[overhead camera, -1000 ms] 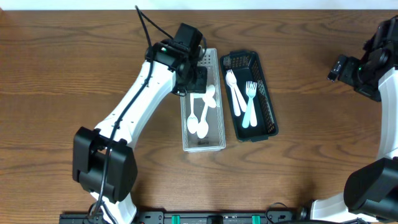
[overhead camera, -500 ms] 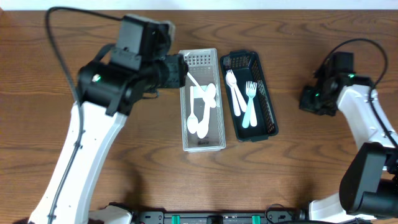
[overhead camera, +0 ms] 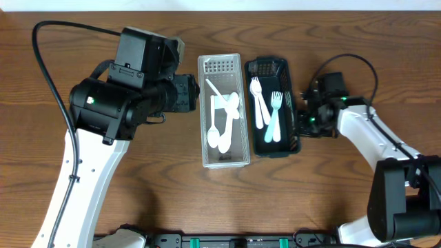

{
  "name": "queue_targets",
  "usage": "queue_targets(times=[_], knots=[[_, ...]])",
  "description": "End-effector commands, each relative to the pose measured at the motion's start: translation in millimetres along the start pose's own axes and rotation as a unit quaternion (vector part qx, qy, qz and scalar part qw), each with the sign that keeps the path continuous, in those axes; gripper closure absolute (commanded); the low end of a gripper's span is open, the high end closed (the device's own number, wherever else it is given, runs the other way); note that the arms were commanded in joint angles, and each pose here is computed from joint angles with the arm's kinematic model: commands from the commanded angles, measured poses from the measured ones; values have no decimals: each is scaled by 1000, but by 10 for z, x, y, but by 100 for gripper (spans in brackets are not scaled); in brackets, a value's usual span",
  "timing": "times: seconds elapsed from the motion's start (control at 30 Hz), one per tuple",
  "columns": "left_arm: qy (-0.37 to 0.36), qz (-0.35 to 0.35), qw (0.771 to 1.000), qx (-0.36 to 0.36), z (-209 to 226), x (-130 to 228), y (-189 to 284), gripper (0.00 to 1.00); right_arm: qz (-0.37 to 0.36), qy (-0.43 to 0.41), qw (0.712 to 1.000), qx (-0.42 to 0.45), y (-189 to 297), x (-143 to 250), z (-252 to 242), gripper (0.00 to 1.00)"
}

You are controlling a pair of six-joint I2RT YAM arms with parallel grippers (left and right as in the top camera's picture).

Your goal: Pack container

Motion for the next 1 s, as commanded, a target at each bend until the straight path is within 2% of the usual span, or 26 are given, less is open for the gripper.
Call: queue_targets(times=[0.0, 0.17, 0.27, 0.4, 0.47, 0.53, 0.63, 0.73, 0.77, 0.8, 0.83, 0.87, 0.9, 0.97], knots=[[-17, -3, 1000, -6, 24, 23, 74, 48, -2, 9, 1000, 9, -19, -7, 39, 99], [-64, -8, 998, -10, 35, 47, 140, 48, -62, 7, 996, 70, 301, -258, -109, 99], [-66, -36, 996, -38, 97, 45, 290, 48, -126, 27, 987, 97, 772, -476, -92, 99], [-68, -90, 991, -71, 172, 86, 615, 48, -223, 58, 969, 90, 1532, -656, 119, 99], [-67, -125, 986, -88, 218, 149, 853, 47, -281, 66, 954, 81, 2021, -659, 248, 99], [-65, -165, 979, -103, 272, 262, 1139, 42, -336, 73, 936, 73, 2492, -571, 357, 99], [-62, -217, 968, -107, 319, 451, 1504, 40, -396, 80, 912, 64, 2995, -354, 457, 99], [-61, -266, 957, -97, 352, 683, 1837, 29, -443, 87, 890, 55, 3364, -55, 515, 99], [-60, -280, 953, -97, 372, 758, 1929, 23, -456, 90, 884, 49, 3456, 53, 533, 99], [-59, -292, 950, -96, 393, 839, 2014, 2, -470, 92, 876, 46, 3563, 187, 543, 99], [-57, -304, 946, -98, 424, 937, 2099, 2, -485, 94, 869, 44, 3661, 323, 550, 98], [-55, -313, 943, -101, 460, 1036, 2174, 2, -499, 96, 861, 41, 3753, 463, 554, 88], [-52, -320, 940, -107, 505, 1134, 2235, 2, -513, 98, 852, 37, 3840, 608, 560, 70], [-48, -324, 937, -119, 579, 1283, 2301, 2, -536, 101, 838, 33, 3964, 829, 561, 41]])
Point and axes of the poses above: each gripper's point midway between its finger pads, its own y axis back along the fingers, its own z axis along the line the jaws close on, x = y × z, the point moved 5 cm from there along y, back along the fingers, and after that the axes turned 1 degree about y, right-handed, at the moved point
